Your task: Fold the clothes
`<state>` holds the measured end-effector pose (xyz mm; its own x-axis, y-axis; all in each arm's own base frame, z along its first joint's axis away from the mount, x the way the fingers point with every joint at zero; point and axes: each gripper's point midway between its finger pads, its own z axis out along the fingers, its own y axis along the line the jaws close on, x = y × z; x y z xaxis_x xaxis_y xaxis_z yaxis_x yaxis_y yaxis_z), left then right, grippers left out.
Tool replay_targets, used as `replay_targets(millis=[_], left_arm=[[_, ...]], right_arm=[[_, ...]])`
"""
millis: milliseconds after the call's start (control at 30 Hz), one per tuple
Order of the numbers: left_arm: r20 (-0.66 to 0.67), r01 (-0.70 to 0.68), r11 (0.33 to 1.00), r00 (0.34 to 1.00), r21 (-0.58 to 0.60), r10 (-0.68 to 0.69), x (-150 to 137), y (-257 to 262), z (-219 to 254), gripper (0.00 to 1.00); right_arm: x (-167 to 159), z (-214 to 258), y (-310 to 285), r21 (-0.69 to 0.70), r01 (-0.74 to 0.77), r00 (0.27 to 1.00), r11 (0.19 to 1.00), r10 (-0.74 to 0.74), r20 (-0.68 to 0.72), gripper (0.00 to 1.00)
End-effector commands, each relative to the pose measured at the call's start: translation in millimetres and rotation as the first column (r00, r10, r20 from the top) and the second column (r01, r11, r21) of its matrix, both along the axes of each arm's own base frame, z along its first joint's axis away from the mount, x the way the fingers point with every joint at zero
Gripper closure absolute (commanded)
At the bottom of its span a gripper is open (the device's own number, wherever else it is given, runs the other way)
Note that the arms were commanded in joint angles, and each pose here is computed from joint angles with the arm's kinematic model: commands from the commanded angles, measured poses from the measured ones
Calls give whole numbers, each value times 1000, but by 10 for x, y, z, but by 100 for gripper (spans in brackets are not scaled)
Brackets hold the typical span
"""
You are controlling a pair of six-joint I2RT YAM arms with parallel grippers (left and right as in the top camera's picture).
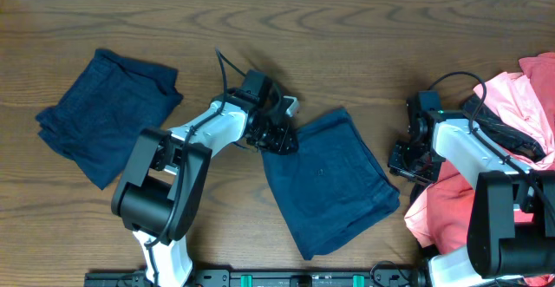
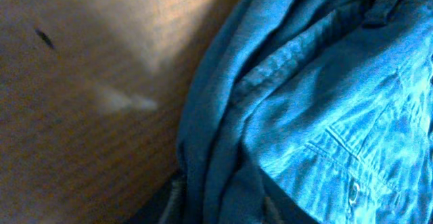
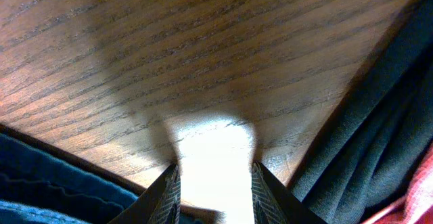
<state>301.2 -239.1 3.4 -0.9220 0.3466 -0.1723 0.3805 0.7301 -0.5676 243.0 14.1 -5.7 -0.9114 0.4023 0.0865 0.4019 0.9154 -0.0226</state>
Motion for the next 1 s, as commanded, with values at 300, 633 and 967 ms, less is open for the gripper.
replay_targets(millis=[300, 633, 967], left_arm=[[-35, -61, 992, 997, 114, 65, 15, 380, -203, 94], [369, -490, 870, 820, 58, 438, 1099, 1677, 1142, 94], [611, -898, 438, 365, 32, 703, 1055, 3728, 1935, 94]], right_arm=[[-39, -9, -27, -2, -51, 999, 999, 51, -14, 67], [-39, -9, -27, -1, -51, 999, 999, 51, -14, 66], [-39, -9, -26, -1, -51, 999, 999, 51, -14, 66]])
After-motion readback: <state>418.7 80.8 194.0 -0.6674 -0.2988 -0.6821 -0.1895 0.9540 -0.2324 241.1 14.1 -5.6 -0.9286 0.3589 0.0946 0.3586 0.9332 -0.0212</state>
